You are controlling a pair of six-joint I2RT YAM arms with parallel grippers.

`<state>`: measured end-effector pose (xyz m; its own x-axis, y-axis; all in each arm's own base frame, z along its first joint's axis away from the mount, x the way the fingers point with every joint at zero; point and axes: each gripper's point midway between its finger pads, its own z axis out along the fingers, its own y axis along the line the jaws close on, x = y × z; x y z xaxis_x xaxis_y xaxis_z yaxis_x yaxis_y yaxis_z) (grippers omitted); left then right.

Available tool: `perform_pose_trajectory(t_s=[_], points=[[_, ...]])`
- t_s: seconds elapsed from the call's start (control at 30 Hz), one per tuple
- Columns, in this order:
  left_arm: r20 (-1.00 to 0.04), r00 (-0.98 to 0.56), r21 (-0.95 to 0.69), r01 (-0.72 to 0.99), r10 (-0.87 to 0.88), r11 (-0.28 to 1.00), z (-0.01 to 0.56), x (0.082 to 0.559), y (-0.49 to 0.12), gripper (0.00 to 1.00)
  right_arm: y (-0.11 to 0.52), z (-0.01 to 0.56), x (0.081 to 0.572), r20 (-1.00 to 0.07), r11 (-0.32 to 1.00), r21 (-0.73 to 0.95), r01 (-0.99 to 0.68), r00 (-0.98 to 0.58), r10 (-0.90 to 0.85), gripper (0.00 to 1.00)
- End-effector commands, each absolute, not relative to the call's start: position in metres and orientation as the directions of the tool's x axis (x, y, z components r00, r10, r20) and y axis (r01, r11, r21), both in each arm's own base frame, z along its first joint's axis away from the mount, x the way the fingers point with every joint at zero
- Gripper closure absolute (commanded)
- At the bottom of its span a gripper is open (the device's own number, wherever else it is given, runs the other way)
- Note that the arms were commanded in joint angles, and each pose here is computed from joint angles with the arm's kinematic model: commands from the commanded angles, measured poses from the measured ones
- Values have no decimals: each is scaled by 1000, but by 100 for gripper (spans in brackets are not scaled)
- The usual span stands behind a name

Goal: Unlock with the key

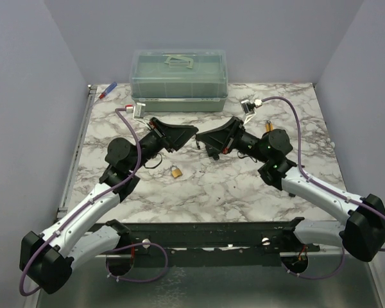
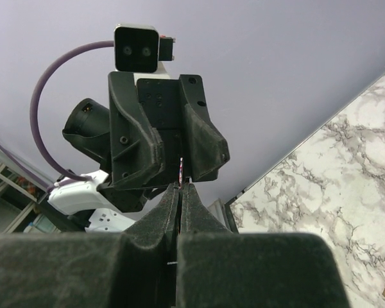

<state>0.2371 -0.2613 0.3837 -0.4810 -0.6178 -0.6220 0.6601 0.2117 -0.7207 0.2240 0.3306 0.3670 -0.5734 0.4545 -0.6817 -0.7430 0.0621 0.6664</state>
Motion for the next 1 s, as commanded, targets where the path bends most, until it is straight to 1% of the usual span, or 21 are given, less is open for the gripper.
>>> perform_pose_trajectory(t_s=[0.0,0.07,0.13,0.2,0.33,0.57,0.7,0.77,0.8,0.83,0.93,0.97], points=[[-653,-463,-700,670,-599,246,379,234,-258,52,328,366,219,-710,81,646,-759,-559,429,100],[-666,-463,-695,670,-585,261,377,232,-257,49,327,364,218,-717,94,645,-758,-558,417,100],[-676,-462,-690,670,-574,273,374,230,-256,49,327,361,217,-724,104,644,-758,-560,404,100],[-684,-464,-686,673,-564,278,373,228,-256,55,327,360,215,-728,108,643,-758,-562,393,100],[-684,-480,-689,673,-549,270,370,226,-258,63,327,359,212,-731,100,641,-761,-566,381,100],[-679,-513,-696,677,-526,238,369,223,-265,66,329,360,210,-733,87,639,-764,-570,371,100],[-672,-524,-703,673,-523,229,367,224,-267,80,330,359,210,-732,82,640,-764,-574,367,100],[-667,-529,-707,672,-524,222,367,224,-267,90,330,359,210,-732,80,639,-765,-574,368,100],[-667,-531,-707,672,-523,220,367,224,-268,98,330,359,211,-732,80,639,-765,-573,368,100],[-665,-532,-709,671,-523,219,367,224,-268,100,330,360,211,-733,80,638,-766,-572,369,100],[-657,-520,-709,671,-545,214,370,224,-265,100,330,361,211,-734,80,636,-768,-569,371,100],[-655,-512,-709,671,-556,217,371,225,-264,100,330,362,212,-735,84,635,-768,-567,373,93]])
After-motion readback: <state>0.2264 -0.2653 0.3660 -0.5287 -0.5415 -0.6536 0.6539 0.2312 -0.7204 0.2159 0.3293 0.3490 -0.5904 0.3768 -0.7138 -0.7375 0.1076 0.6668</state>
